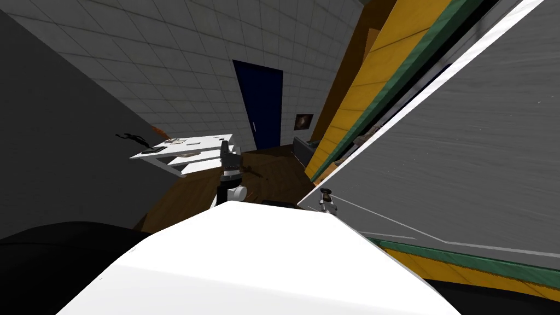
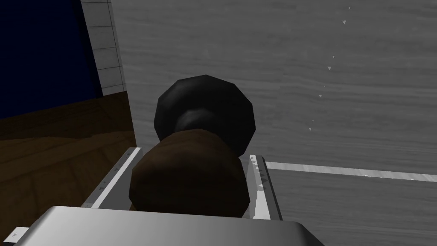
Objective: Pull the door open
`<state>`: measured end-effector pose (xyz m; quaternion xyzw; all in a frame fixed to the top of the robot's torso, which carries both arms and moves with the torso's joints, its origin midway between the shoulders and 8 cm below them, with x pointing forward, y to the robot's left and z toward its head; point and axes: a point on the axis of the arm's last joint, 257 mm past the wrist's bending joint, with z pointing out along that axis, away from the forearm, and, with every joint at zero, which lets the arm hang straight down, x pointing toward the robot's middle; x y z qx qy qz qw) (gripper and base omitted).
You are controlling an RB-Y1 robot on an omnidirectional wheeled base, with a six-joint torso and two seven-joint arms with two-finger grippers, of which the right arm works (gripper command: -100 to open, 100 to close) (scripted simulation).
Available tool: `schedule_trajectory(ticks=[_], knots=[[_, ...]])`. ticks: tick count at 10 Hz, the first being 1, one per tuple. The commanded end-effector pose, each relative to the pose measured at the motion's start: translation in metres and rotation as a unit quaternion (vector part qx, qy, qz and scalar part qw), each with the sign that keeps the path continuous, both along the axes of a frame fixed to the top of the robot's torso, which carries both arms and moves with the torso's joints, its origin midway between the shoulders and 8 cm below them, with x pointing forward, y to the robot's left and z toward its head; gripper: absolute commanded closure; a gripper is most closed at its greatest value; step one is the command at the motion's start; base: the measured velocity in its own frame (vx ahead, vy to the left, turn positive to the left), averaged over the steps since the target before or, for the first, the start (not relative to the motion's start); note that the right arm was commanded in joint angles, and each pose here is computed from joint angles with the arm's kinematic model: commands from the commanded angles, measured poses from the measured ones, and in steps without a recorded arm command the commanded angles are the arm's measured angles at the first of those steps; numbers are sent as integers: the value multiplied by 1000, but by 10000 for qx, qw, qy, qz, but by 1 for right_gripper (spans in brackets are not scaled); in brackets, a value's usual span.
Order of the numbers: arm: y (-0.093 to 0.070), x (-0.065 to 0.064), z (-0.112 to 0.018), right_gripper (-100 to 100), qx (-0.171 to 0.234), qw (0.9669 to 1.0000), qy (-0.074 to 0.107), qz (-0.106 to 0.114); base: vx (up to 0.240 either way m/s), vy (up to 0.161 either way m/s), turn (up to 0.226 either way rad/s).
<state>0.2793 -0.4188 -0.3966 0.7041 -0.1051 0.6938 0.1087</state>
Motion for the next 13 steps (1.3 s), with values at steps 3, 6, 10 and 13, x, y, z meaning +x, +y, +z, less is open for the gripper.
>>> schedule_trajectory(ticks=[3,6,10,13], knots=[[2,-8,2,100,13,9998,-44,190,-208,-1,151],[1,-15,3,100,13,9994,-64,339,-203,14,93],[1,-19,2,100,17,9990,-40,444,-158,-10,64],[2,-24,2,100,23,9982,-41,595,-199,-10,114]])
